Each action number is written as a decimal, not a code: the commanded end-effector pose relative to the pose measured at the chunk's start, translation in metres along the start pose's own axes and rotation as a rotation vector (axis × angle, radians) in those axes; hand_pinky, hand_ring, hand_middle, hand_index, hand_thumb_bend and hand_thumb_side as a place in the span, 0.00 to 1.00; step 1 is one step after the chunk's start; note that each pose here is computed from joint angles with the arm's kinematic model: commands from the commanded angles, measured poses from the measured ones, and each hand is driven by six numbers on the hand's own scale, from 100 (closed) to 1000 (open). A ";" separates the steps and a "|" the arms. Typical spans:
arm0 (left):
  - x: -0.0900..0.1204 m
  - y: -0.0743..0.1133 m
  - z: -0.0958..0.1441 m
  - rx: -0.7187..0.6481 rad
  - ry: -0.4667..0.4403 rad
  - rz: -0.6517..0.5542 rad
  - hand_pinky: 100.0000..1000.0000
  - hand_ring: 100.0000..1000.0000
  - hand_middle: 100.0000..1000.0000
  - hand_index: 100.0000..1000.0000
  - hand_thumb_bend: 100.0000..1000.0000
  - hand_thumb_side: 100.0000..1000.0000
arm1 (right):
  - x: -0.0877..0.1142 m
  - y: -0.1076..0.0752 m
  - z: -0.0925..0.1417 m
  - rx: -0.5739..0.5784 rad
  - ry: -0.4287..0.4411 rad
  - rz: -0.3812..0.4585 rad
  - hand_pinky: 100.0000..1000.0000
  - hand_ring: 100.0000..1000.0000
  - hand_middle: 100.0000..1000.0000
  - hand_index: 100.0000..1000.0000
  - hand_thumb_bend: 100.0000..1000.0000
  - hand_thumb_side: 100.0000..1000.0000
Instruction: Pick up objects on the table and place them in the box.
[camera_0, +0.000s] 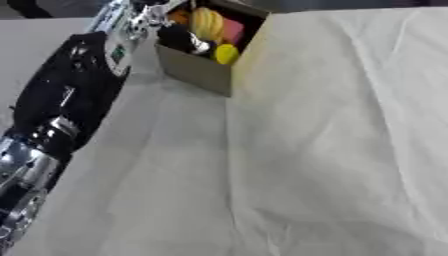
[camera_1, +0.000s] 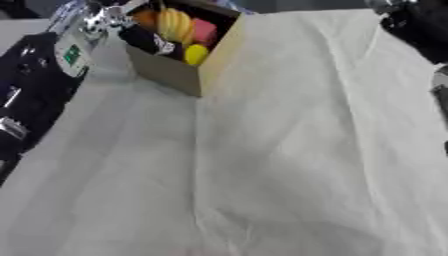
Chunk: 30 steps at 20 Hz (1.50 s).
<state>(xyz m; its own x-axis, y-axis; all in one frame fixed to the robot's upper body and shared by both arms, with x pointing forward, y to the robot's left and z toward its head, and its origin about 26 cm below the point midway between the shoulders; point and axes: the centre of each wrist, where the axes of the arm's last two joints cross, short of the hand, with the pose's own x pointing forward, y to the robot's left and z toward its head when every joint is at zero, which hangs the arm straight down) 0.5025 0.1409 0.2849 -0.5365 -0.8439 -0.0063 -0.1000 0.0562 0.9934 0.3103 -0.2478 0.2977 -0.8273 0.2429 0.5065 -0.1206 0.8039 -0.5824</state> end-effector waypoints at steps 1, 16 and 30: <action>0.005 0.025 0.003 0.075 -0.008 -0.039 0.75 0.70 0.69 0.82 0.53 0.41 | 0.008 -0.005 -0.002 0.001 -0.022 0.019 0.92 0.67 0.61 0.77 0.00 0.52; 0.029 0.125 0.131 0.799 -0.047 0.136 0.70 0.62 0.61 0.72 0.16 0.32 | 0.003 -0.006 0.004 -0.044 -0.013 0.015 0.92 0.67 0.62 0.77 0.00 0.51; -0.023 0.022 0.253 1.140 0.169 0.658 0.69 0.61 0.60 0.74 0.23 0.50 | -0.002 -0.007 0.012 -0.121 -0.006 0.014 0.92 0.67 0.62 0.81 0.00 0.52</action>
<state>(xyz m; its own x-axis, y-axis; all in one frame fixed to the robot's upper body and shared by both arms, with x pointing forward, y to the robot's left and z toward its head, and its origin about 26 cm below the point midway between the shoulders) 0.3059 0.2925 0.2686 -0.6145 -0.5652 0.5504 -0.5515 0.8066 0.2126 0.3102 -0.2579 0.2845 -0.8153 0.2444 0.5250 -0.0689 0.8592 -0.5071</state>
